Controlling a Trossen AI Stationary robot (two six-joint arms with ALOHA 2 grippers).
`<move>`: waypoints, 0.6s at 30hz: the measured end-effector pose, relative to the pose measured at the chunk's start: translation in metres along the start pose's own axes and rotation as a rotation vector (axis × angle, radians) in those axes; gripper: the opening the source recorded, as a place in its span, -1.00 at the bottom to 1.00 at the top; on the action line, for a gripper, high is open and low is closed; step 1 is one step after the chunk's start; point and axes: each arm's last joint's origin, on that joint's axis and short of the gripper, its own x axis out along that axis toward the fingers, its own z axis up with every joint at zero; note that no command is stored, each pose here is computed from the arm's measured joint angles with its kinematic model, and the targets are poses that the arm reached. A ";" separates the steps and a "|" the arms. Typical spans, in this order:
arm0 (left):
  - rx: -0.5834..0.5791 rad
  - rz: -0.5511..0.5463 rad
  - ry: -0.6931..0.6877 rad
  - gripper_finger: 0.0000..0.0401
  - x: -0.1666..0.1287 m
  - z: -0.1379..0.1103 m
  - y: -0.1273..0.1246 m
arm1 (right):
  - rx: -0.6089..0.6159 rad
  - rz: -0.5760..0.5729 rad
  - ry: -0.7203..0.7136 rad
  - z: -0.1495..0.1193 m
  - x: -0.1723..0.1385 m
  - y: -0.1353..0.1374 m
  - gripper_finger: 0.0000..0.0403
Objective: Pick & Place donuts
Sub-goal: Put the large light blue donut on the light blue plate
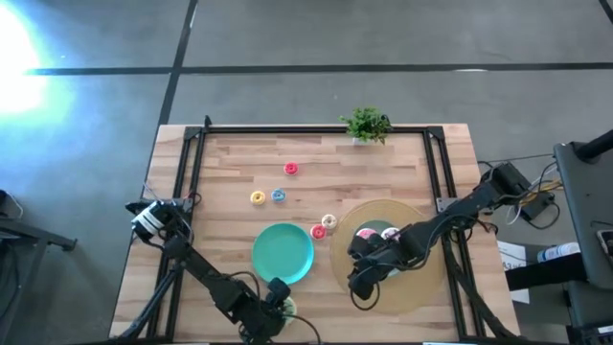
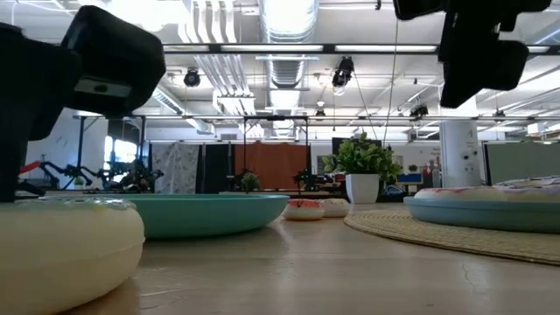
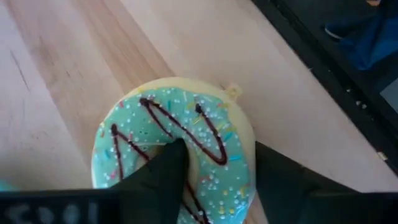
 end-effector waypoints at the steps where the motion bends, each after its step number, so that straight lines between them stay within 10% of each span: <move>1: 0.000 0.013 0.000 -0.35 -0.002 0.000 0.001 | -0.006 0.009 -0.001 -0.001 -0.003 0.001 0.07; 7: -0.029 0.087 -0.030 -0.93 -0.015 0.006 0.018 | -0.014 0.072 -0.079 -0.012 -0.035 0.009 0.07; 18: 0.006 0.187 -0.220 -0.99 -0.045 0.063 0.099 | 0.147 0.122 -0.518 -0.040 -0.127 -0.002 0.07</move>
